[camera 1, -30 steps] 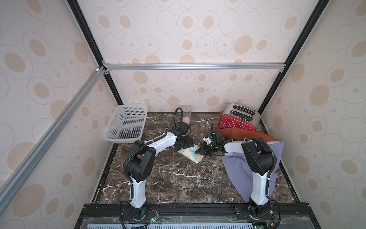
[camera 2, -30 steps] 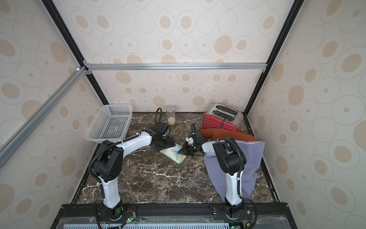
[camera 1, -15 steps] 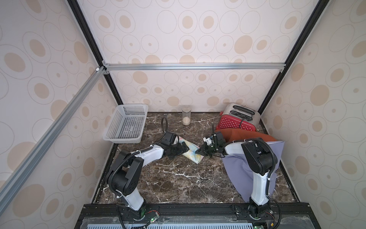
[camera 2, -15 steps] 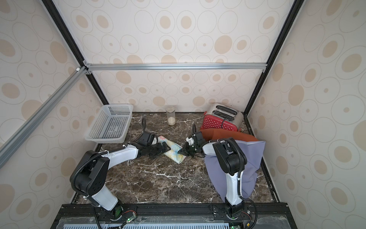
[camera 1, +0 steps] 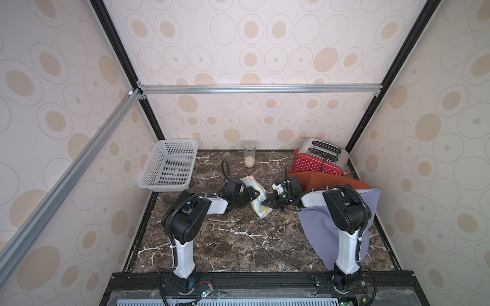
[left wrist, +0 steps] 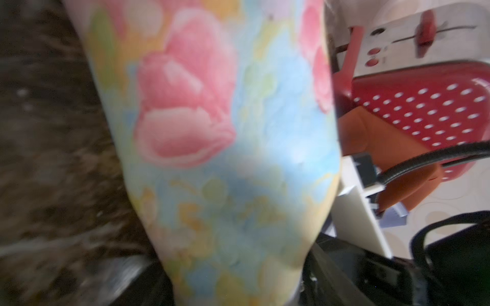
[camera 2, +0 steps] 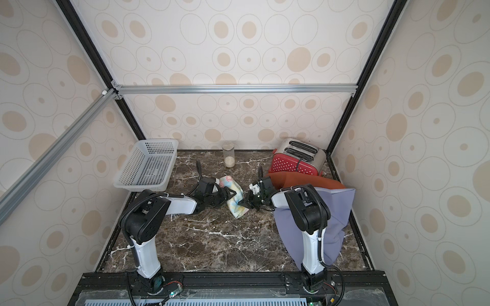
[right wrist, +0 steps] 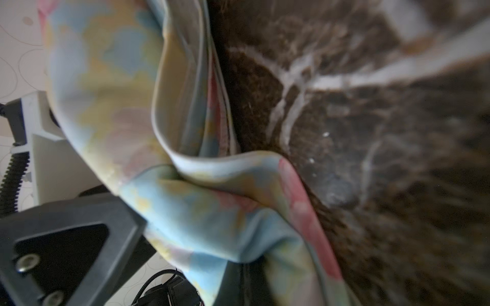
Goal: Roll up the skirts
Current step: Pick up the skirt from the center of the board.
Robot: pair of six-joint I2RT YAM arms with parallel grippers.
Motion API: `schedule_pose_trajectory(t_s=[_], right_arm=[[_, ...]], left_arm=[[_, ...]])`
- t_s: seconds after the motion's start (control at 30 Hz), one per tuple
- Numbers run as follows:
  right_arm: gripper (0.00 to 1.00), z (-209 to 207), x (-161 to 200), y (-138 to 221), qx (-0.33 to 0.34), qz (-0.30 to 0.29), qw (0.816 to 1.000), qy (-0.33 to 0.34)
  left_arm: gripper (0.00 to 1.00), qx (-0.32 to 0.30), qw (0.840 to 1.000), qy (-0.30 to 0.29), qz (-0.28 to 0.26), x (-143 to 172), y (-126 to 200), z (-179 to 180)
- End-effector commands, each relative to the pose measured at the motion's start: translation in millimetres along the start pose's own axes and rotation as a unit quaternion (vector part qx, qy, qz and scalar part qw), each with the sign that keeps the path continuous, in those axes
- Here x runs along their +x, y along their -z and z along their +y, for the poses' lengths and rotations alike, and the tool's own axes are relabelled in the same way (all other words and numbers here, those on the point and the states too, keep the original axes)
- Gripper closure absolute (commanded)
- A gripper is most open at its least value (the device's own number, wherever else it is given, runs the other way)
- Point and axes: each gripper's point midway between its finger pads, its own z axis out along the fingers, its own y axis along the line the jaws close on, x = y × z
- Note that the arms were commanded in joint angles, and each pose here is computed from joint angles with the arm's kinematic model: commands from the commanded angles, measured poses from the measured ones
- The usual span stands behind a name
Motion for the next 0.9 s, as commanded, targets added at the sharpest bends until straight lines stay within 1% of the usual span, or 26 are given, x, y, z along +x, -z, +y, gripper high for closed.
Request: schedule_pose_trajectory(t_s=[0.0, 0.07, 0.13, 0.2, 0.27, 0.3, 0.4, 0.43, 0.5, 0.6, 0.67, 0.77, 0.87], right_arm=[[1.00, -76, 31, -11, 0.108, 0.028, 0.990, -0.085], [1.00, -76, 31, -11, 0.110, 0.030, 0.990, -0.084], [1.00, -77, 30, -11, 0.114, 0.030, 0.989, -0.084], [1.00, -77, 30, -10, 0.114, 0.030, 0.989, -0.085], [1.00, -74, 29, -10, 0.111, 0.030, 0.990, -0.082], [1.00, -72, 28, -8, 0.110, 0.028, 0.990, -0.081], [1.00, -57, 23, 1, 0.096, 0.009, 0.993, -0.061], [1.00, -50, 21, 5, 0.089, 0.001, 0.995, -0.054], [0.97, -35, 18, 14, 0.068, -0.016, 0.997, -0.040], [0.85, -11, 15, 30, 0.021, -0.044, 0.998, -0.027], [0.82, 0, 13, 43, -0.007, -0.065, 0.998, -0.028], [0.80, 3, 12, 61, -0.035, -0.086, 0.995, -0.041], [0.79, -2, 17, 70, -0.038, -0.091, 0.994, -0.046]], left_arm=[[0.52, -0.067, 0.998, 0.013, 0.002, 10, -16, 40], [0.56, -0.071, 0.997, 0.003, -0.007, 2, -21, 38], [0.57, -0.060, 0.998, -0.005, -0.012, -5, -27, 33], [0.70, -0.049, 0.999, -0.016, -0.017, -11, -31, 26], [0.85, -0.048, 0.998, -0.028, -0.025, -17, -32, 22], [0.91, -0.048, 0.998, -0.030, -0.030, -20, -31, 20], [1.00, -0.049, 0.997, -0.036, -0.053, -33, -22, 13], [1.00, -0.051, 0.996, -0.040, -0.058, -37, -19, 10], [1.00, -0.062, 0.995, -0.053, -0.062, -43, -14, 3], [1.00, -0.076, 0.991, -0.067, -0.083, -55, -3, -6], [1.00, -0.083, 0.989, -0.076, -0.100, -64, 8, -14], [1.00, -0.101, 0.982, -0.097, -0.124, -79, 26, -26], [1.00, -0.119, 0.976, -0.108, -0.150, -100, 49, -34]])
